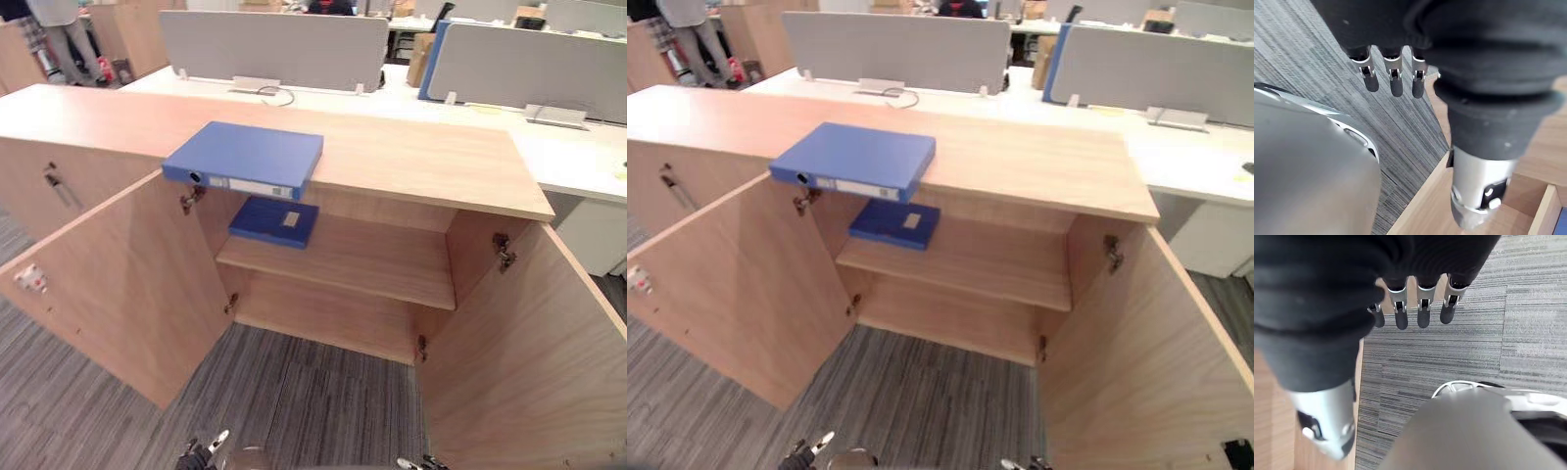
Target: Walk over to the cabinet, pick up the folder, carry it to the office cabinet, place the folder inside the office cabinet, then close the office cabinet door
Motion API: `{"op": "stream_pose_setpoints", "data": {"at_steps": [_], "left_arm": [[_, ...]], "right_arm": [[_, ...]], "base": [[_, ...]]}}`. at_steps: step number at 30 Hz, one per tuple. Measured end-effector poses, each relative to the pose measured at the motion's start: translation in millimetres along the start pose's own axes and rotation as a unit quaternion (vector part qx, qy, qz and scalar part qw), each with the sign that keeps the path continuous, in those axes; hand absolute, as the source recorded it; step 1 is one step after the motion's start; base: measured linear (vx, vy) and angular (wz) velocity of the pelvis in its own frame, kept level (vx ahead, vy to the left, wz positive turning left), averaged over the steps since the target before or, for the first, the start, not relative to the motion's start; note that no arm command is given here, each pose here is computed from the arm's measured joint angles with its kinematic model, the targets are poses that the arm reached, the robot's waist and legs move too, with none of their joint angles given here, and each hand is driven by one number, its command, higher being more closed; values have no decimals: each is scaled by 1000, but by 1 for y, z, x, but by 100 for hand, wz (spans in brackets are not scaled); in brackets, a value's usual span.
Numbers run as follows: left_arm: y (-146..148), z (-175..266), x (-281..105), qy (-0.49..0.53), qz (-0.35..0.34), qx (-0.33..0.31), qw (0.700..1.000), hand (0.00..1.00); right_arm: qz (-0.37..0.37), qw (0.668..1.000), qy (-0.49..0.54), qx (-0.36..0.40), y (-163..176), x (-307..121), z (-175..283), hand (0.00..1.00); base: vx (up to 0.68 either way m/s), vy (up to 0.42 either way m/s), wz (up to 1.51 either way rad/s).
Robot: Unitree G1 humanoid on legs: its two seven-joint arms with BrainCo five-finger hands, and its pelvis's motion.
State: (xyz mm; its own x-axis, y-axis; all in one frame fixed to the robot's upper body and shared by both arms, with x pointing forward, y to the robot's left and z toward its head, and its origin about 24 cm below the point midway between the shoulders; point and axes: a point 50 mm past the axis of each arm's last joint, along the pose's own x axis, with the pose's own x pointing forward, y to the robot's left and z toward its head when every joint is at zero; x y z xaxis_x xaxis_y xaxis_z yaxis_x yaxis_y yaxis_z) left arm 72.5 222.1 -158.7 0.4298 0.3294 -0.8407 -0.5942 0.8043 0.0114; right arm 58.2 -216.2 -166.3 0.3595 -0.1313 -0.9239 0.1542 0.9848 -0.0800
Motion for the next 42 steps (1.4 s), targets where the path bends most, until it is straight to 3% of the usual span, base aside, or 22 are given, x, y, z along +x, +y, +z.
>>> {"op": "stream_pose_setpoints", "data": {"at_steps": [6,10,18,23,26,30,34,38,42], "left_arm": [[-4,0,0,-5,-4,19,1000,0],[10,4,1,-7,12,17,1000,0],[18,-16,-4,29,22,8,999,0],[15,-18,-5,28,17,-44,998,0],[2,5,-2,-22,-20,-111,993,0],[-27,68,-12,-162,-113,-216,956,0],[-29,119,-35,-275,-158,-281,906,0],[-30,153,-59,-351,-182,-300,868,0],[-25,187,-91,-452,-156,-252,841,0]], "right_arm": [[2,1000,-15,-17,0,3,12,0],[22,1000,-13,-8,16,4,11,0],[24,999,-14,-29,9,4,11,0],[21,999,-1,-37,5,1,1,0],[27,998,13,-51,6,-1,-10,0],[37,995,10,-89,8,-2,-10,0],[42,994,7,-103,10,-3,-9,0],[43,994,7,-104,11,-3,-8,0],[46,994,3,-99,15,-2,-6,0]], "base": [[243,268,-66],[277,311,-18],[111,215,-34],[-9,73,-5],[-59,-113,54],[-46,-195,29],[8,-182,12],[72,-67,8],[89,-12,10]]}}
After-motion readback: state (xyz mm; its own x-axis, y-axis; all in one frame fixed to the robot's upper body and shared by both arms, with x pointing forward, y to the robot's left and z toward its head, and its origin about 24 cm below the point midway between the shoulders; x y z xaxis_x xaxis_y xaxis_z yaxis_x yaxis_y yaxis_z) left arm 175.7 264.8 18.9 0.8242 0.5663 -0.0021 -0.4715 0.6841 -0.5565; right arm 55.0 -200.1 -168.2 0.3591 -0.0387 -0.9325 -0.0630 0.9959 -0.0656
